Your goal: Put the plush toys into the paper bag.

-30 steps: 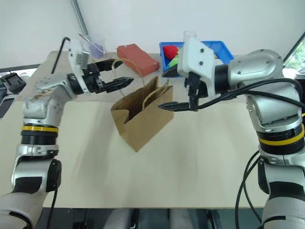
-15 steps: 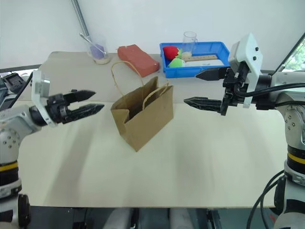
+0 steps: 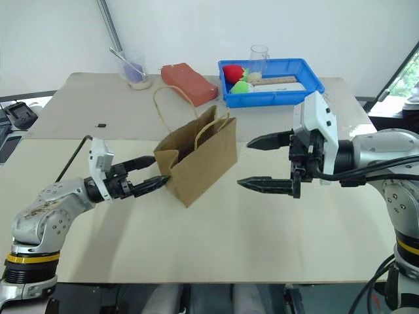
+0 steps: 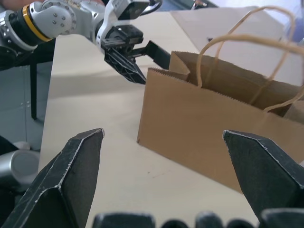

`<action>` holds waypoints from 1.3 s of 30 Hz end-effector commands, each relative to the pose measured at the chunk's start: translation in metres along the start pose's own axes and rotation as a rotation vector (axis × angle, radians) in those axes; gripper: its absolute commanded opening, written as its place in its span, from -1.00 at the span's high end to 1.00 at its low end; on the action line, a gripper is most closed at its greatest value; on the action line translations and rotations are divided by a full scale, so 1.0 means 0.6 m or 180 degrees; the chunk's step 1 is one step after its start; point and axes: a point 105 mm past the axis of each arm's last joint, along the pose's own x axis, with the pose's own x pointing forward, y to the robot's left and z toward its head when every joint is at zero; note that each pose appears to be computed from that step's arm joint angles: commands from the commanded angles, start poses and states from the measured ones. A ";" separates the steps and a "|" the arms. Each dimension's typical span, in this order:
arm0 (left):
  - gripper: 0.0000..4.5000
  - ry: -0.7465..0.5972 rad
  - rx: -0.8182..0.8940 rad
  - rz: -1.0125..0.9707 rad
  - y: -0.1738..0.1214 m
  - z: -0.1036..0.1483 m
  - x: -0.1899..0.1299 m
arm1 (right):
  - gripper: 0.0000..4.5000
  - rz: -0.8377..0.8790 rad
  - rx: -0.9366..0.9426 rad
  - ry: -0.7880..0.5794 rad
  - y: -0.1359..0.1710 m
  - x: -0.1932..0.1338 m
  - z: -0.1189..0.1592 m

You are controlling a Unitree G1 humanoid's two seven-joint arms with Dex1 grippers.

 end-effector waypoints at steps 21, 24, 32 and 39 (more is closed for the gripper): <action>-1.00 -0.0374 0.0270 0.0211 -0.031 0.007 0.072 | -0.98 0.0079 -0.0062 0.0129 0.017 0.005 -0.015; -1.00 -0.0468 0.0246 0.0311 -0.031 0.012 0.082 | -0.98 0.0085 -0.0065 0.0151 0.018 0.005 -0.018; -0.89 -0.0540 0.0145 0.0613 -0.027 0.006 0.107 | -0.99 0.0104 -0.0086 0.0117 0.018 0.010 -0.015; 0.44 -0.0513 0.0124 0.0579 -0.029 0.001 0.119 | -1.00 0.0026 -0.0149 0.0071 0.011 0.009 -0.010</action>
